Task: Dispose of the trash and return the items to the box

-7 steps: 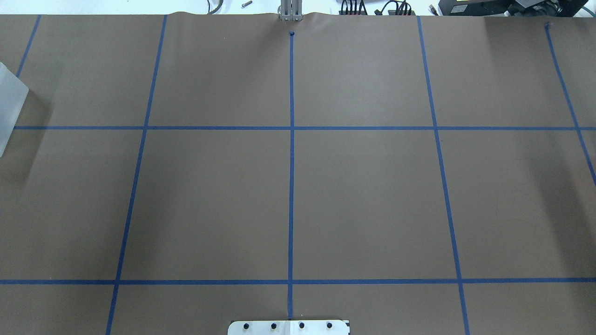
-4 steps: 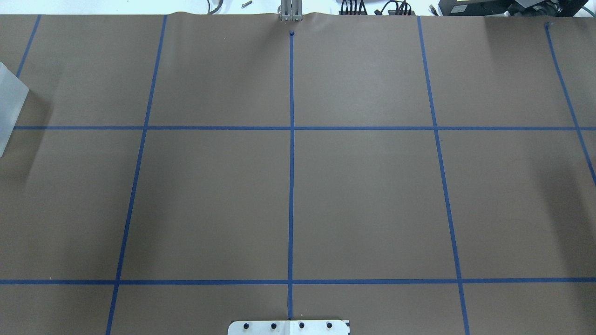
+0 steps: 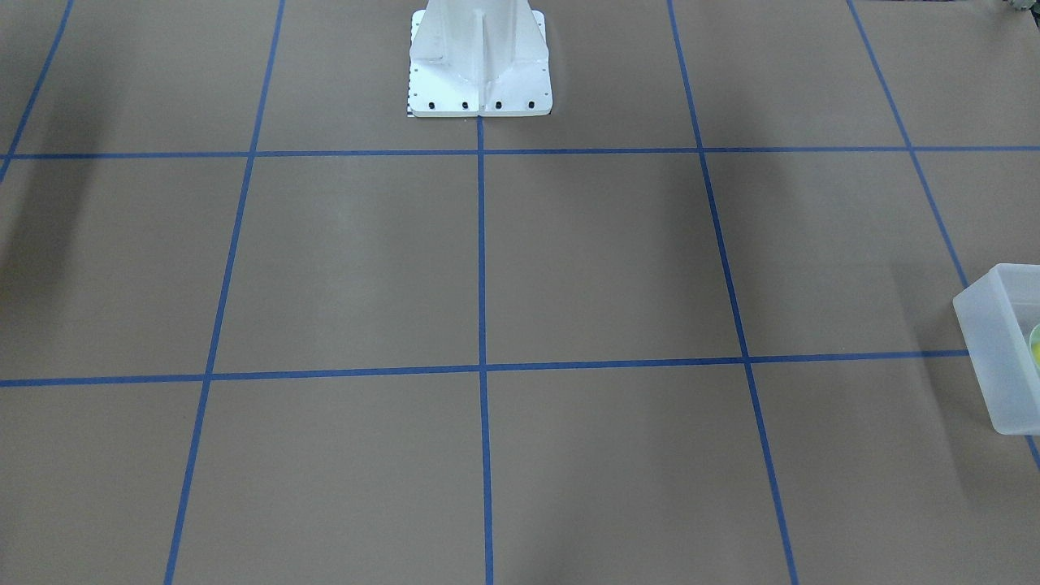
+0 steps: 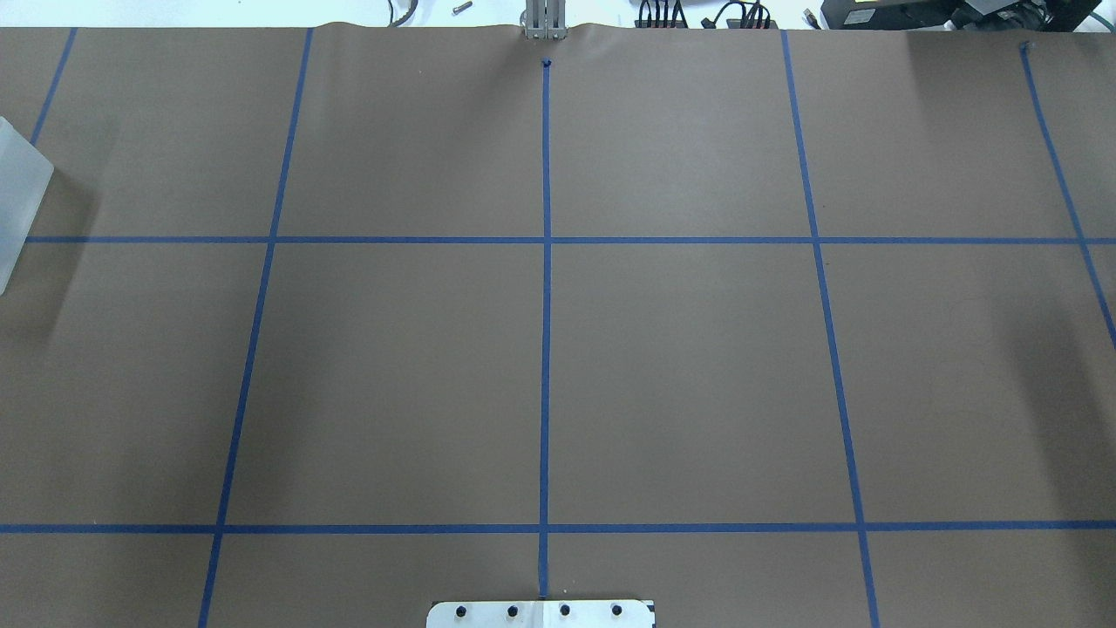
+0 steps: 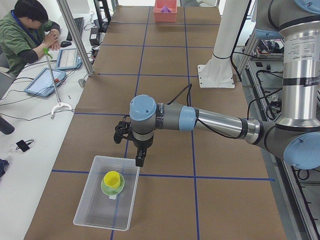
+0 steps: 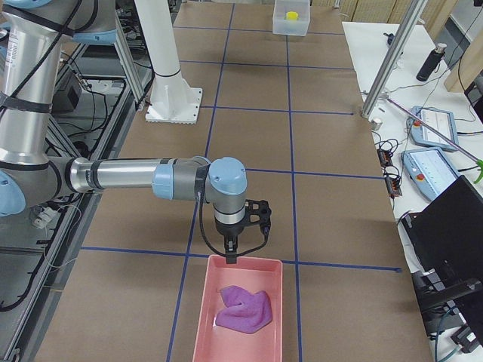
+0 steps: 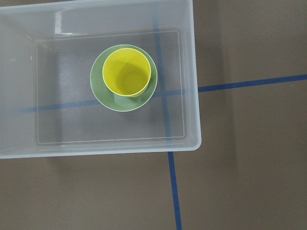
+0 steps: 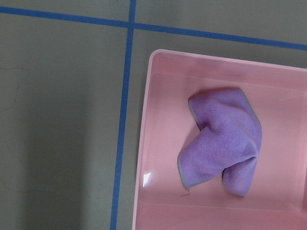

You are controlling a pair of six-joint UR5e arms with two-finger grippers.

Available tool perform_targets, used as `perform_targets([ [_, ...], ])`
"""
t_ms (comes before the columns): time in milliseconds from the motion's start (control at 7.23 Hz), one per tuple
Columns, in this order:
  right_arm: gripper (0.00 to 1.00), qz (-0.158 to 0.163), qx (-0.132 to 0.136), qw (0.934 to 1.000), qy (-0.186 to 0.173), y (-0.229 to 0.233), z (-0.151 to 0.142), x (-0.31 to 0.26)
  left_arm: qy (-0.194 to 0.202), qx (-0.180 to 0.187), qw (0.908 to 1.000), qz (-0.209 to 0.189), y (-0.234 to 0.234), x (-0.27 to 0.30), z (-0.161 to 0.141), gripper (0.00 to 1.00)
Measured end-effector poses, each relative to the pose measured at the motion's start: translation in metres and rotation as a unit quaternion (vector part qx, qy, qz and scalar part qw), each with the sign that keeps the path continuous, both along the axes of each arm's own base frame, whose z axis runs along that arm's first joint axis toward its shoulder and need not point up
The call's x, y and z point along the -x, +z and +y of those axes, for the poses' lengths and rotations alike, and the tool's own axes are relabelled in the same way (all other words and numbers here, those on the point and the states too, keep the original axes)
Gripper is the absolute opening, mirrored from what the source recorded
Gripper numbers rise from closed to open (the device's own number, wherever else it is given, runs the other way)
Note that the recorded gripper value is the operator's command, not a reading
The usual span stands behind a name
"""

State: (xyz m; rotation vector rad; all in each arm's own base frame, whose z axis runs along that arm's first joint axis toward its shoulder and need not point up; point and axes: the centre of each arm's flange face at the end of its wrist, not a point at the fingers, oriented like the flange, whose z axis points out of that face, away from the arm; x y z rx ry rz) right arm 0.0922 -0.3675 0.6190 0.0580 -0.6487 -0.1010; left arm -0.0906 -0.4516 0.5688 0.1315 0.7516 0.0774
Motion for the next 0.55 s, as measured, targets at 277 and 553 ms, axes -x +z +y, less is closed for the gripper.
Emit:
perform_targets([
  [277,1.0,-0.006,-0.007,0.9999,-0.005,-0.0041,-0.0008,0.0009,0.0,0.0,1.0,0.0,-0.0003,-0.0001,-0.0002,0.98],
  [553,1.0,-0.018,-0.01,0.9998,-0.005,-0.0072,-0.0013,0.003,0.0,0.001,1.0,0.0,0.0006,-0.0001,-0.0002,0.98],
])
